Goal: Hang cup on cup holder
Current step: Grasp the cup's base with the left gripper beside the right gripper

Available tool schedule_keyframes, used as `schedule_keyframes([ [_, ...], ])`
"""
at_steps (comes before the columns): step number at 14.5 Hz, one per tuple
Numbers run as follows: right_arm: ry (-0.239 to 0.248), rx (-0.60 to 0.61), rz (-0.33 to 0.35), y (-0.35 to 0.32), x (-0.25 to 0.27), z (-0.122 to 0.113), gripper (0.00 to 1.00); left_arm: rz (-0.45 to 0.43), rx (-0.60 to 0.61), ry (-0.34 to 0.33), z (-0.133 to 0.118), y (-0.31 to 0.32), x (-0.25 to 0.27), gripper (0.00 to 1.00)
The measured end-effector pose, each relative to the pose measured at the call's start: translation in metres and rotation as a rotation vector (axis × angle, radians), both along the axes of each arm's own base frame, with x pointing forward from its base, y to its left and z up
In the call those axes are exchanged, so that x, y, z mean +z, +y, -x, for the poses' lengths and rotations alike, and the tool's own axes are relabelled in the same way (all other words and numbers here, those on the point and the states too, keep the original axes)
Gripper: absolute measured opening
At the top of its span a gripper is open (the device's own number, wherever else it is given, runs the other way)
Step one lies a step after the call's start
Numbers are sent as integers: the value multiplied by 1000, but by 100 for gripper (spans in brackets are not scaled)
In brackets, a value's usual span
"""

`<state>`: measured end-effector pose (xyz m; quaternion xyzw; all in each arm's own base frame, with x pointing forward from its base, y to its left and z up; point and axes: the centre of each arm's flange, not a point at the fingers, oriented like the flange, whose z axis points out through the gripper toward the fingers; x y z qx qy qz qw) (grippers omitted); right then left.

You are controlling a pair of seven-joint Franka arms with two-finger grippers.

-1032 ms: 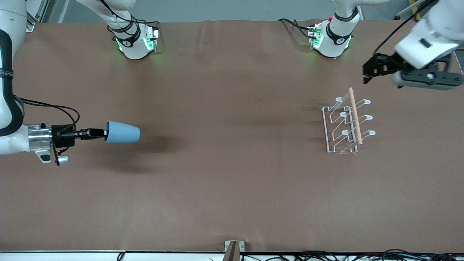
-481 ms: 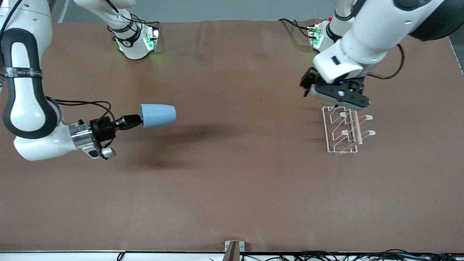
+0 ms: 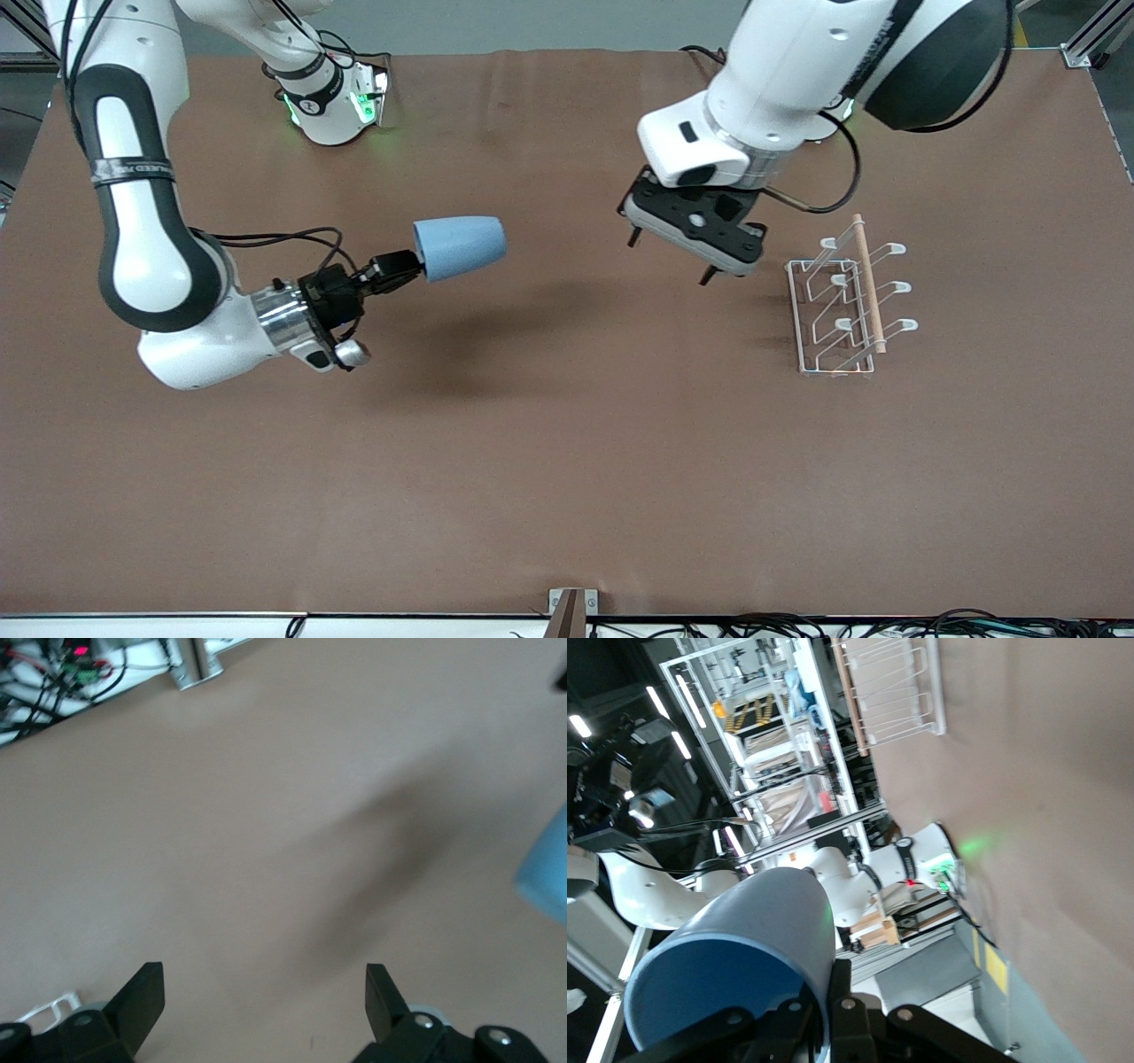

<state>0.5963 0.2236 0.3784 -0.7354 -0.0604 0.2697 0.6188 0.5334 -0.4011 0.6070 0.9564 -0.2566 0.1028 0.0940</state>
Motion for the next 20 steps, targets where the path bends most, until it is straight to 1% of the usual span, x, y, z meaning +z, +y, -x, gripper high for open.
schedule_keyframes([
  [3, 36, -17, -48, 14, -9, 0, 5, 25, -59, -26, 22, -35, 4, 100],
  [5, 75, -32, -63, 22, -13, -1, 5, 37, -103, -36, 41, -57, 9, 100],
  [8, 134, -61, -75, 37, -12, -2, 5, 87, -152, -89, 62, -86, 17, 100],
  [9, 147, -67, -82, 43, -10, -1, 5, 98, -173, -106, 63, -91, 16, 100],
  [11, 151, -77, -77, 55, -10, 0, 5, 107, -222, -131, 59, -100, 6, 100],
  [13, 152, -74, -64, 69, -12, 5, 5, 111, -260, -142, 53, -110, -12, 100],
  [15, 157, -67, -50, 82, -13, 10, 5, 104, -307, -139, 56, -123, -28, 100],
  [18, 169, -53, -41, 92, -13, 14, 5, 78, -422, -165, 57, -127, -36, 100],
  [20, 190, -53, -30, 93, -13, 15, 5, 62, -459, -170, 54, -124, -39, 100],
])
